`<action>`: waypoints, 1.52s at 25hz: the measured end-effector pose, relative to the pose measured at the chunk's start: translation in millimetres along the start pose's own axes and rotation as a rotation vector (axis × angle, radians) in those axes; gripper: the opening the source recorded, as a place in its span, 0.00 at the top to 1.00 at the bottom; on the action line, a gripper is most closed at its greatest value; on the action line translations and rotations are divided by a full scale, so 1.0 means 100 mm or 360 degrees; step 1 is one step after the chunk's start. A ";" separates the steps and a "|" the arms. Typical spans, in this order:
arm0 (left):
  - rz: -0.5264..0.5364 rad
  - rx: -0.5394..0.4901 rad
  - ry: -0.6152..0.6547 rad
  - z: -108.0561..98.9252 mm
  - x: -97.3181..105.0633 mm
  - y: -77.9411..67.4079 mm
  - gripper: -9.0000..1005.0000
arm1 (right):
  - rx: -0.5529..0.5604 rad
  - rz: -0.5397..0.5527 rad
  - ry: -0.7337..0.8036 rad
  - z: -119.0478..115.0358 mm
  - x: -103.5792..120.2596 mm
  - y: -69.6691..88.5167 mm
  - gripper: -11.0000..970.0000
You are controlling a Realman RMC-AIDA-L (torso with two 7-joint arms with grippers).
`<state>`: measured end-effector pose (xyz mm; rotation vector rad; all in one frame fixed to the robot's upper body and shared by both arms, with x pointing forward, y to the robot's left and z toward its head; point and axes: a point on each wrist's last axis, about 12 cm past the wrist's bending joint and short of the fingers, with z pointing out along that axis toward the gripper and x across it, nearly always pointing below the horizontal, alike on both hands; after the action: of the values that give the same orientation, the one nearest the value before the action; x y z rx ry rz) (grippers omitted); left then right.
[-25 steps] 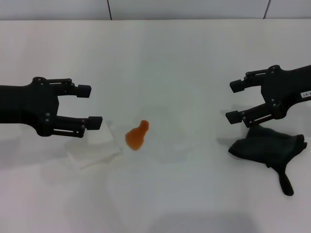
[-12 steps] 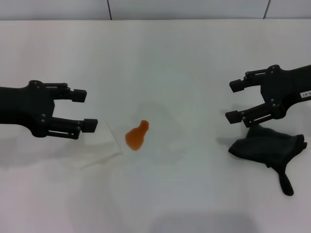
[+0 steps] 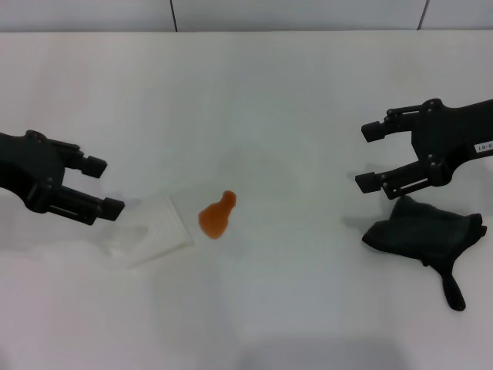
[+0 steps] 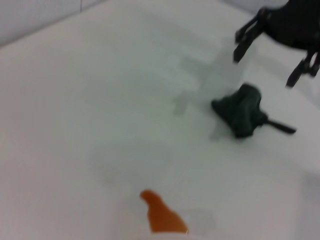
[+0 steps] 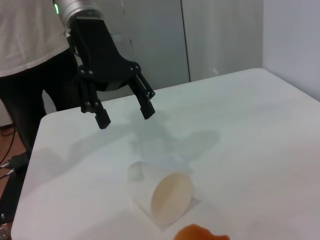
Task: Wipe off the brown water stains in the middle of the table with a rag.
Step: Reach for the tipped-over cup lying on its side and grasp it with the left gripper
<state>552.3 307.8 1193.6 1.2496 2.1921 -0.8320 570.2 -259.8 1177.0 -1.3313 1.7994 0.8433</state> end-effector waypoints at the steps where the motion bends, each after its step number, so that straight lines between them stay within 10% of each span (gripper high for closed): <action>1: -0.0003 -0.0008 0.0031 0.00 -0.02 0.01 0.14 | 0.0000 0.0000 -0.0001 0.00 0.00 0.00 0.10; 38: 0.0098 -0.0194 0.0379 0.57 0.03 0.09 0.14 | -0.0018 -0.0030 -0.0018 0.04 -0.05 0.00 0.10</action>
<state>564.9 272.6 1149.7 1.4082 2.3356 -0.5399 571.8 -254.1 1179.5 -1.3461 1.7729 0.8503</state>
